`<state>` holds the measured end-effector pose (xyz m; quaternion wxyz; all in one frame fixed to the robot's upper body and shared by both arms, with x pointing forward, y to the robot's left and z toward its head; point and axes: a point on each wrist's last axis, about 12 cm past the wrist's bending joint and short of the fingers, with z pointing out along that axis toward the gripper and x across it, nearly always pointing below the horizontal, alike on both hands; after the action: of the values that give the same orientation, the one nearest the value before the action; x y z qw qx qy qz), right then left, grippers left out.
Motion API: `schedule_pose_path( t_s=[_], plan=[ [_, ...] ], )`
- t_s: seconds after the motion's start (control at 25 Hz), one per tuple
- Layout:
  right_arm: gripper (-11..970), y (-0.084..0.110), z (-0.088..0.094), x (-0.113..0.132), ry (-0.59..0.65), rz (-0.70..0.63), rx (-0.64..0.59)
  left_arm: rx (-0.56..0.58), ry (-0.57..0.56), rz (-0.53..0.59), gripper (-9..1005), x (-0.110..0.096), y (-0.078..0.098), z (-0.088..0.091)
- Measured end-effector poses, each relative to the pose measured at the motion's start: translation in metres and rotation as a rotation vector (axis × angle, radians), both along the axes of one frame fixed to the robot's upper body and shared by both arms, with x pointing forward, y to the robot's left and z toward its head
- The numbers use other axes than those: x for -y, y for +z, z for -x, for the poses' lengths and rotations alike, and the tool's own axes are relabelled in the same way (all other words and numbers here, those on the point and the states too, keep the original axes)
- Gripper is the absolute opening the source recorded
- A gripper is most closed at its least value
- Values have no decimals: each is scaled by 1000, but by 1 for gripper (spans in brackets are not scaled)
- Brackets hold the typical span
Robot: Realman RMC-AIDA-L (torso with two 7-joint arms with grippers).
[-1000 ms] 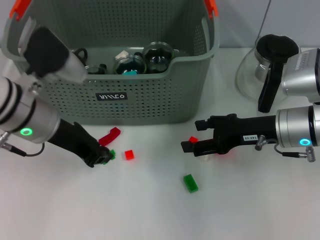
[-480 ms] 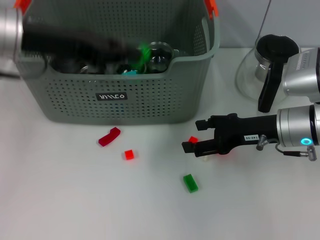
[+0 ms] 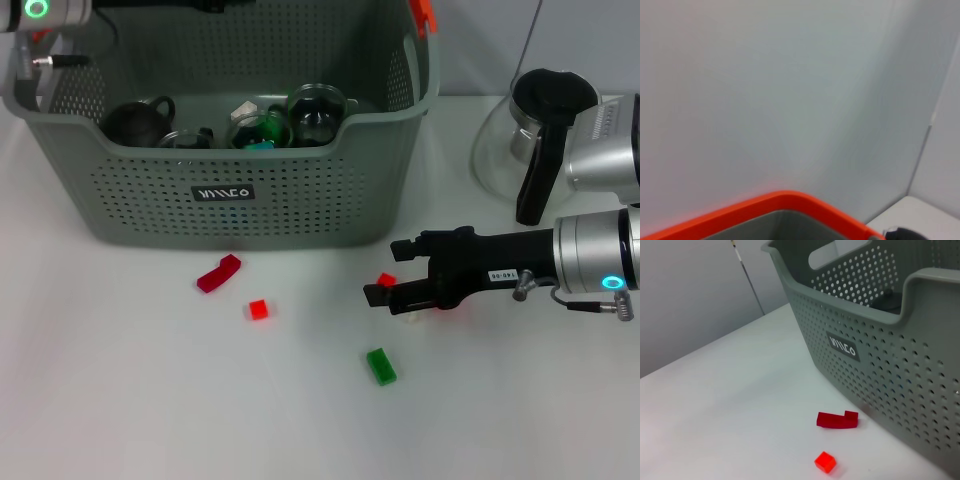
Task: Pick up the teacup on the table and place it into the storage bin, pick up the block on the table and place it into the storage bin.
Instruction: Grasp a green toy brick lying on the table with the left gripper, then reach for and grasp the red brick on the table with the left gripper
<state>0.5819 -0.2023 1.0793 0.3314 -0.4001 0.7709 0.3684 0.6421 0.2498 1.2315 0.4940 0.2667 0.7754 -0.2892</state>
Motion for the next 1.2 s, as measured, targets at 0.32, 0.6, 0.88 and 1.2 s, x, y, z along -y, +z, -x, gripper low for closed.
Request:
schedule_pose_path(
  t_s=[0.32,0.6,0.88,1.2],
  plan=[
    [917,0,0,0,-1,1,0,46,-33,37,413,-7,3,23],
    [917,-1,0,2,-12,0,0,147,-385,120,735,-11,-16,102],
    [916,-1,0,1,-19,-5,-4,64,-433,16,923,-20,-57,133],
    [916,-2,-1,-3,-30,-5,-6,-104,-416,-141,921,-26,-94,133]
  ],
)
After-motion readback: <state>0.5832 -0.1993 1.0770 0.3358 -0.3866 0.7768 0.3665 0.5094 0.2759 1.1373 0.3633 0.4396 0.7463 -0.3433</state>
